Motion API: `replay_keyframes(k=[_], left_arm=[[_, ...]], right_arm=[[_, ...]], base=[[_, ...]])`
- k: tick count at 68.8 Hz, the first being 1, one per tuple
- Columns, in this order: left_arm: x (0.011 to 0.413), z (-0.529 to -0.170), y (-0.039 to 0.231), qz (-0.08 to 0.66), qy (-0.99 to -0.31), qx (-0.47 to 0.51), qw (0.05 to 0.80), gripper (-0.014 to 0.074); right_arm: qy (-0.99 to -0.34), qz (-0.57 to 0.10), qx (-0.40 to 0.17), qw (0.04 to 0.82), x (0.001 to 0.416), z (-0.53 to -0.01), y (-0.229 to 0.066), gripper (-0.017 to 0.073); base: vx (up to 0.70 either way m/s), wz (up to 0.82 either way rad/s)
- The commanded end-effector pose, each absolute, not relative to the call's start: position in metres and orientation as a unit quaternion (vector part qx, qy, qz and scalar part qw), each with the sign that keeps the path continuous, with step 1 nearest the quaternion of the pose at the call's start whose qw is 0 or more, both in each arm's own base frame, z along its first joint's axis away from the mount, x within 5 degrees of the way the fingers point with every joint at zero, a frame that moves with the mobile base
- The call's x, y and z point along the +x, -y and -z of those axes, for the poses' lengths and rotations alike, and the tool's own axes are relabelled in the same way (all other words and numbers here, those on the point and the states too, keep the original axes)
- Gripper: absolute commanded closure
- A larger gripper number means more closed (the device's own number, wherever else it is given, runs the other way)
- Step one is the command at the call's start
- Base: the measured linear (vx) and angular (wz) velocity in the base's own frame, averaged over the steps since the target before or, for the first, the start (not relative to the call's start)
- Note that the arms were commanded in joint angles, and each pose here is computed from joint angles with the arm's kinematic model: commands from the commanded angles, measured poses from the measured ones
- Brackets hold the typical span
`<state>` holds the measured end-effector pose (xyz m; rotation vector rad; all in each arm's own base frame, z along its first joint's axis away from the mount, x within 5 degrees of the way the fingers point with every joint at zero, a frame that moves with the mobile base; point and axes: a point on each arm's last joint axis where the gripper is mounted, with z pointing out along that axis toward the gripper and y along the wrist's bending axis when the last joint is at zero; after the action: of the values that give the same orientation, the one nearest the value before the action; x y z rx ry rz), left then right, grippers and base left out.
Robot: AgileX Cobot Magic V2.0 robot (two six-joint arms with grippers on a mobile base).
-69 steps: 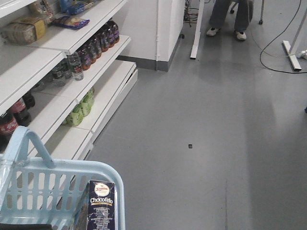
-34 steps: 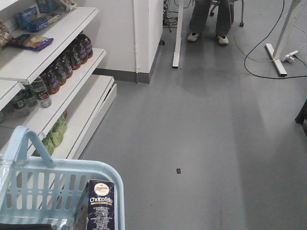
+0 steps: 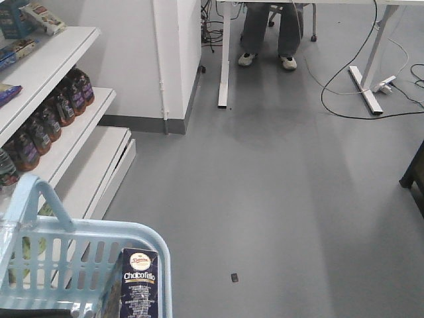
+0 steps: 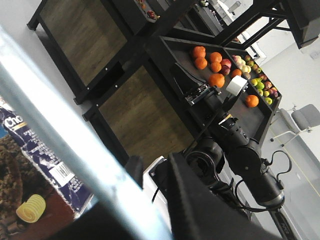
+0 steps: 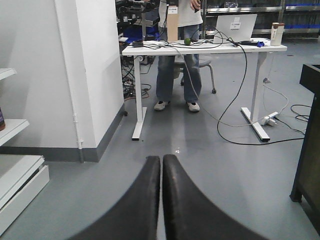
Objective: Left arm holds basket, right arm returns cookies
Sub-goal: 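Turn the base and drive toward the snack shelf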
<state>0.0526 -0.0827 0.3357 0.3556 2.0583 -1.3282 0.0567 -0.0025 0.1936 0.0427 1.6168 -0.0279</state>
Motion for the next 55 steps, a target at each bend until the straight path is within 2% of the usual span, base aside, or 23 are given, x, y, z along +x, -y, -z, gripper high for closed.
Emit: replay_keyframes(k=[1,24,55], left_arm=[[0.0535,-0.3521,0.0845,0.543,-0.753,0.123,0.350,0.0600],[0.0535,-0.3521,0.0845,0.543,-0.753,0.123,0.350,0.0600],[0.0538,-0.3522,0.0844,0.543,-0.753,0.122,0.351,0.0600]], right_arm=[[-0.695,0.018,0.018,0.719,0.0561,-0.1998,0.0029,0.0563],[-0.695,0.018,0.018,0.719,0.0561,-0.1998,0.0029,0.0563],[-0.695,0.018,0.018,0.719,0.0561,-0.1998,0.0029,0.0563]], base=[[0.46,-0.15],[0.44,-0.12],[0.42,0.02]])
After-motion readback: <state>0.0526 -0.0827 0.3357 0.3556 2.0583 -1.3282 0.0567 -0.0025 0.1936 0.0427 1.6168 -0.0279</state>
